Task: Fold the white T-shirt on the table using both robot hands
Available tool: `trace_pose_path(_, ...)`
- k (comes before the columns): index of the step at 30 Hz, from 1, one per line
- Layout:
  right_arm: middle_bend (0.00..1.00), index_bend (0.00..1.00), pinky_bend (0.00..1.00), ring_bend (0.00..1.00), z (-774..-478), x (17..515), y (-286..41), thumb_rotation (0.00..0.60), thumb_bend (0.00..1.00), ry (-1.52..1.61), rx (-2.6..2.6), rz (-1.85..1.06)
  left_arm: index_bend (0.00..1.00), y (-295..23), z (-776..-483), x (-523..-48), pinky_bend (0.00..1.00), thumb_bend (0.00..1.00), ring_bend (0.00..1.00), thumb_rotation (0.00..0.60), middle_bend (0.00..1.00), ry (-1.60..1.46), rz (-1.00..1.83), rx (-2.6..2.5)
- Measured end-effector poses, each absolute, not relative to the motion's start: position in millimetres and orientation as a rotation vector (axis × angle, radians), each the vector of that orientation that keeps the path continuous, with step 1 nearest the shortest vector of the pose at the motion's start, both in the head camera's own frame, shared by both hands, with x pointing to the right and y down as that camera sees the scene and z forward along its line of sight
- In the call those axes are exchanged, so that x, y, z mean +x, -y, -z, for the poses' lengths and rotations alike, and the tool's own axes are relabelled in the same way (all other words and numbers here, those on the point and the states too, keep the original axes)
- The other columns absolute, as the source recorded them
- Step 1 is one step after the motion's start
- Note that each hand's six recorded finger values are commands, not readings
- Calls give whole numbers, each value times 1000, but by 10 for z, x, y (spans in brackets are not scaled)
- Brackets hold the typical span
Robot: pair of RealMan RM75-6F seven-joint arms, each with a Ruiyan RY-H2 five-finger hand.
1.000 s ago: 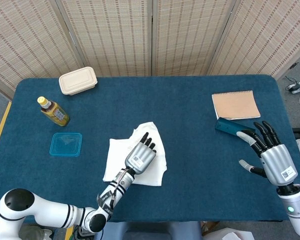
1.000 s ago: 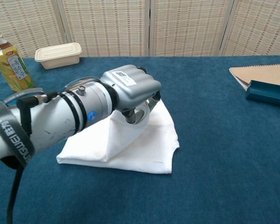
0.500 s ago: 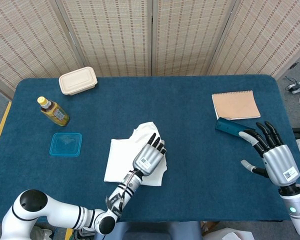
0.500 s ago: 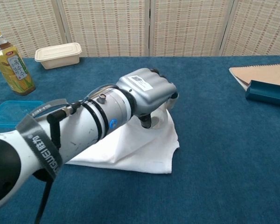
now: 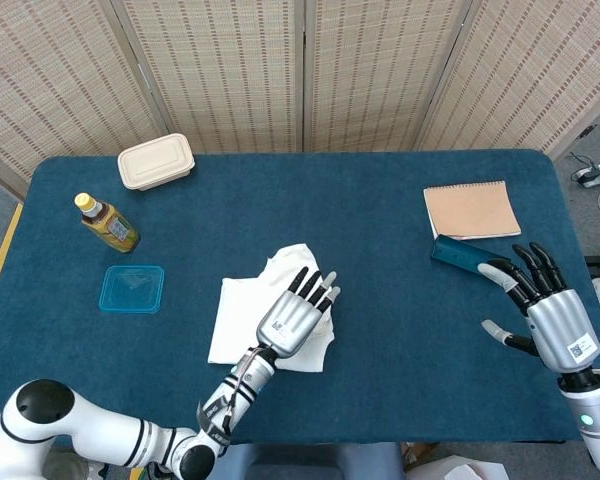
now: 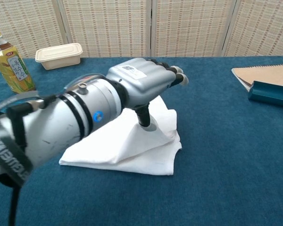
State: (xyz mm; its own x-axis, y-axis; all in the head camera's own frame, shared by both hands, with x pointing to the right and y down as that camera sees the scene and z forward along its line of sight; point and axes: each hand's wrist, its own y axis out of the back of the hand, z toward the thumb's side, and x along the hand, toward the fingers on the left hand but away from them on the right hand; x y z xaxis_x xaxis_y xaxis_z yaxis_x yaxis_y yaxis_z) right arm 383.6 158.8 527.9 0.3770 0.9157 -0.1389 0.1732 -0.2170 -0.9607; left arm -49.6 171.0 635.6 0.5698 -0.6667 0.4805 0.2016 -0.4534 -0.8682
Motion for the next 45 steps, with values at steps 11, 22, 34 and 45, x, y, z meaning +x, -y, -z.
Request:
trace_pose_path(11,235,228,0,68,-5313,3800,-1586,600,99,982,-1661,-935,282,-1736,-6170,-1064,21,173,22,490,28,-473,1064,-1953)
trace_pose_path(22,236,233,0,69,-5344,3777,-1584,600,103,974,-1663,-940,348,-1641,-6592,-1110,0,176,20,275,28,-475,1214,-2144)
trace_pose_path(34,237,238,0,70,-5352,3786,-1587,600,103,977,-1665,-943,417,-1704,-6786,-1015,0,178,20,216,28,-413,1277,-2296)
trace_pose_path(45,241,238,0,71,-5366,3782,-1600,600,104,975,-1669,-947,424,-2157,-6569,-844,0,177,19,214,28,-269,1155,-2352)
